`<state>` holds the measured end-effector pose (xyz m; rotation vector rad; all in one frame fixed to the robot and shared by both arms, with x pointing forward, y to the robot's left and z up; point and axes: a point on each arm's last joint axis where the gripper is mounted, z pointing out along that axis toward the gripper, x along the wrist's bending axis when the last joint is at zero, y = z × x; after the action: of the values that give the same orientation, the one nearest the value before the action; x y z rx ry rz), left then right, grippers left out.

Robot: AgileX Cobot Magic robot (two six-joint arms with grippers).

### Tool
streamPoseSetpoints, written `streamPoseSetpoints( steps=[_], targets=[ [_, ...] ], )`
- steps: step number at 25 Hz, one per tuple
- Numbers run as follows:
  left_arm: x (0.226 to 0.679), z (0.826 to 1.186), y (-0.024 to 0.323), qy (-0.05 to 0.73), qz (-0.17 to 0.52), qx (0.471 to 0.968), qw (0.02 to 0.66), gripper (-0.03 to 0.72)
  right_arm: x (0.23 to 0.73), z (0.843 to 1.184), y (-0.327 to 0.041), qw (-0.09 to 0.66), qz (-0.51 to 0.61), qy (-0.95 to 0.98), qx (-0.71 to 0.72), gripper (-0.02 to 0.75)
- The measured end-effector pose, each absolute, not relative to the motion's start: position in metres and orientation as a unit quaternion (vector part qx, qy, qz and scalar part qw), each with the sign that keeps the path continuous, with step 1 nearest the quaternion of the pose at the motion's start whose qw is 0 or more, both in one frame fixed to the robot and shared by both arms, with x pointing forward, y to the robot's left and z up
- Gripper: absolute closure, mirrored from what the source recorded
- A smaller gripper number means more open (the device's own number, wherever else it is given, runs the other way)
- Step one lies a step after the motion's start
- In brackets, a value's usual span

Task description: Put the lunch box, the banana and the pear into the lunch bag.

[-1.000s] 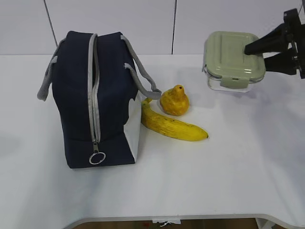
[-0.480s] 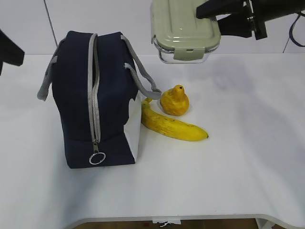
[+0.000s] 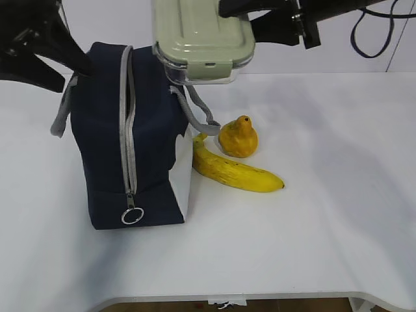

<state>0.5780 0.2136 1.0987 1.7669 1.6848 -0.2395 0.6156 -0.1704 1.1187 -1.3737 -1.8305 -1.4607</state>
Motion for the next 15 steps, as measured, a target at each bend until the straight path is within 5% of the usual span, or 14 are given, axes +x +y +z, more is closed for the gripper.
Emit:
streamPoseSetpoints(
  steps=[5, 9, 10, 11, 15],
  targets=[
    [0.595, 1.075, 0.21, 0.651, -0.117, 0.677, 0.321, 0.269, 0.62, 1.109, -0.157, 0.227, -0.527, -0.65, -0.498, 0.367],
    [0.596, 1.073, 0.21, 0.651, -0.119, 0.678, 0.319, 0.389, 0.622, 1.109, -0.154, 0.22, -0.53, -0.647, -0.502, 0.367],
    [0.596, 1.074, 0.21, 0.643, -0.116, 0.686, 0.321, 0.559, 0.622, 1.109, -0.154, 0.22, -0.531, -0.646, -0.502, 0.367],
    [0.596, 1.074, 0.21, 0.64, -0.114, 0.689, 0.321, 0.615, 0.622, 1.109, -0.153, 0.219, -0.532, -0.645, -0.503, 0.367],
    [0.596, 1.074, 0.21, 0.633, -0.112, 0.696, 0.322, 0.685, 0.622, 1.11, -0.153, 0.223, -0.538, -0.638, -0.503, 0.367]
  ],
)
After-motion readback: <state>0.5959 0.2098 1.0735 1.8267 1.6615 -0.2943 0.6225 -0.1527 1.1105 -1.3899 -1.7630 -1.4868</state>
